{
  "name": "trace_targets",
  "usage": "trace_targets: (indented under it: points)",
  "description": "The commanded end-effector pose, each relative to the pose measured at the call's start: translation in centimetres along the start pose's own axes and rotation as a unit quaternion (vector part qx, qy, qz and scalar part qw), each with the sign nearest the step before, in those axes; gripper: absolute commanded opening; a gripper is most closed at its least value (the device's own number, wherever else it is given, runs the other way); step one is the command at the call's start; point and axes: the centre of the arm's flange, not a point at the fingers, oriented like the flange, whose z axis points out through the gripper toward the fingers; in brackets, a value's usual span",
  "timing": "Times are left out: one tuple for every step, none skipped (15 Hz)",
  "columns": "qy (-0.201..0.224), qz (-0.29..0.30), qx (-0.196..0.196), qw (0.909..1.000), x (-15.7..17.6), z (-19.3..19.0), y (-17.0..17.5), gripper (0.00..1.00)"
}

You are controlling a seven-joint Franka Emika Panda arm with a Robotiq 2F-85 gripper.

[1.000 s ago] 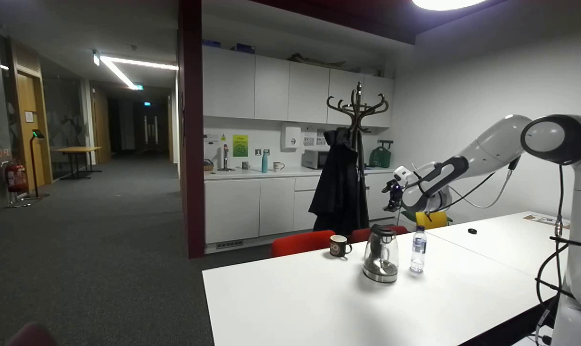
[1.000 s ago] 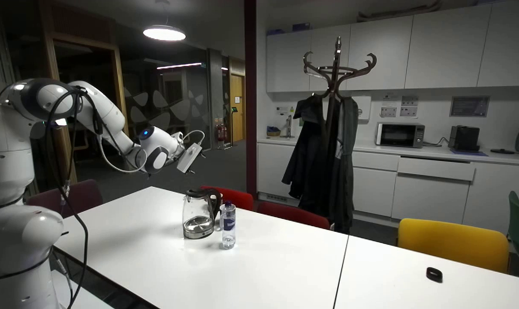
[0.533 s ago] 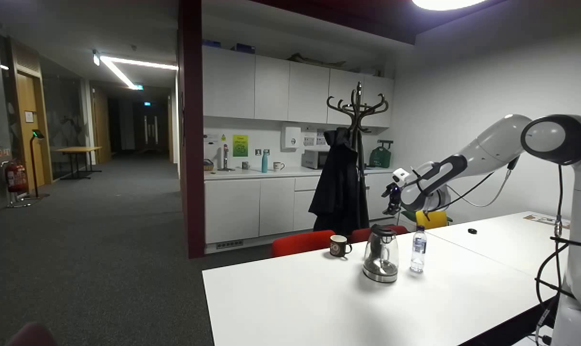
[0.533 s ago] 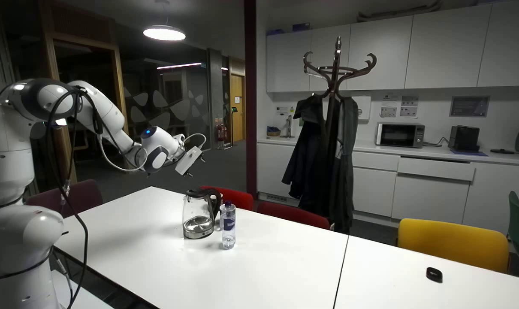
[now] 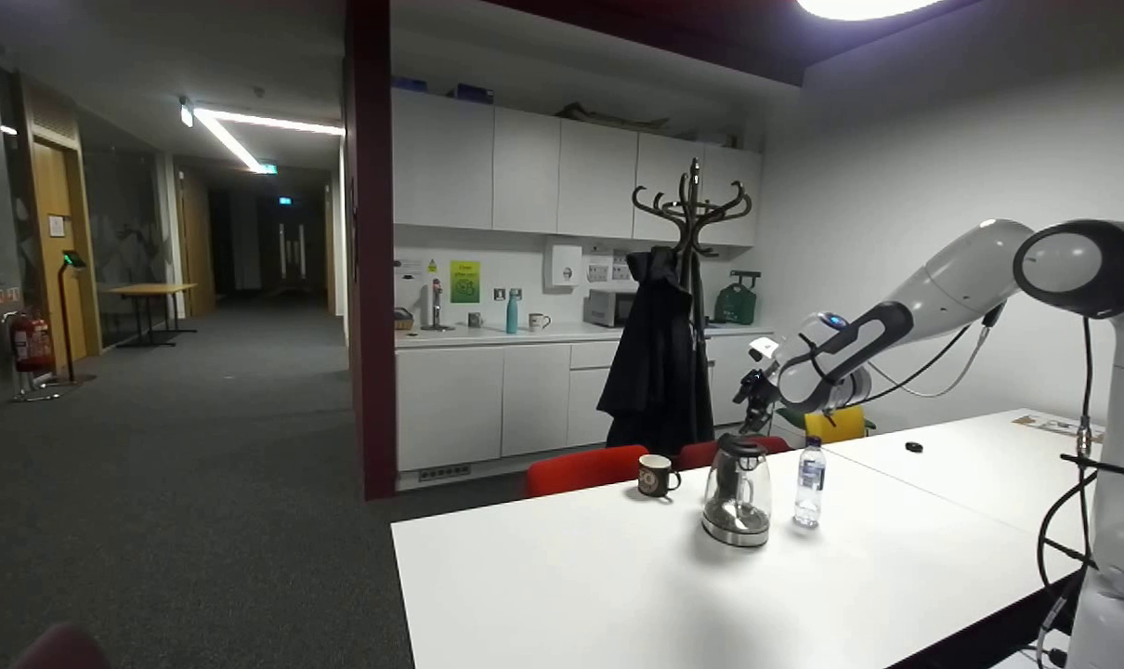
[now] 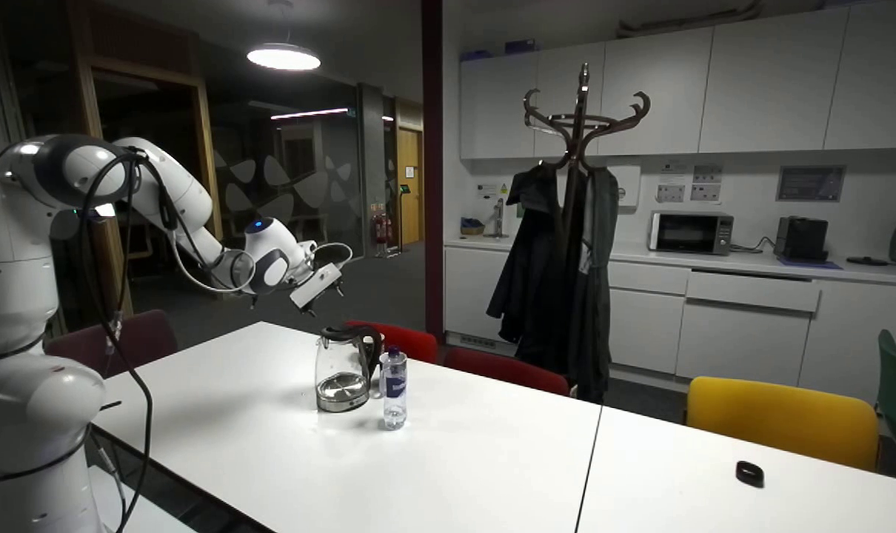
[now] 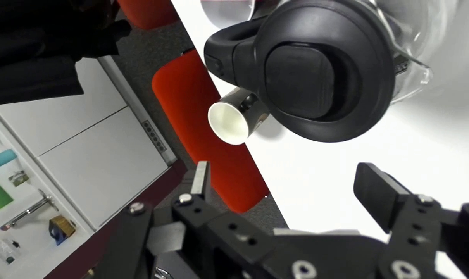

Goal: Open the kettle

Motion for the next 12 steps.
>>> trace_targets:
  points:
    - [-0.02, 0.005, 0.031, 0.9993, 0.8, -1.6, -1.1, 1.0]
    - [-0.027, 0.003, 0.041, 0.9988, 0.7, -1.5, -1.3, 1.0]
    - [-0.034, 0.002, 0.05, 0.9981, 0.6, -1.4, -1.5, 1.0]
    - [-0.039, 0.001, 0.057, 0.9976, 0.5, -1.4, -1.7, 1.0]
    - [-0.048, 0.001, 0.066, 0.9966, 0.4, -1.4, -1.8, 1.0]
    - [-0.056, 0.0, 0.074, 0.9957, 0.3, -1.5, -2.0, 1.0]
    - [-0.065, -0.001, 0.084, 0.9944, 0.3, -1.7, -2.3, 1.0]
    - [-0.07, -0.002, 0.095, 0.993, 0.2, -1.7, -2.6, 1.0]
    - [-0.075, -0.002, 0.106, 0.9915, 0.2, -1.9, -2.8, 1.0]
    - [-0.077, -0.001, 0.114, 0.9904, 0.2, -2.1, -3.1, 1.0]
    - [-0.079, 0.004, 0.123, 0.9892, 0.4, -2.3, -3.4, 1.0]
    - [-0.078, 0.013, 0.131, 0.9881, 0.7, -2.5, -3.7, 1.0]
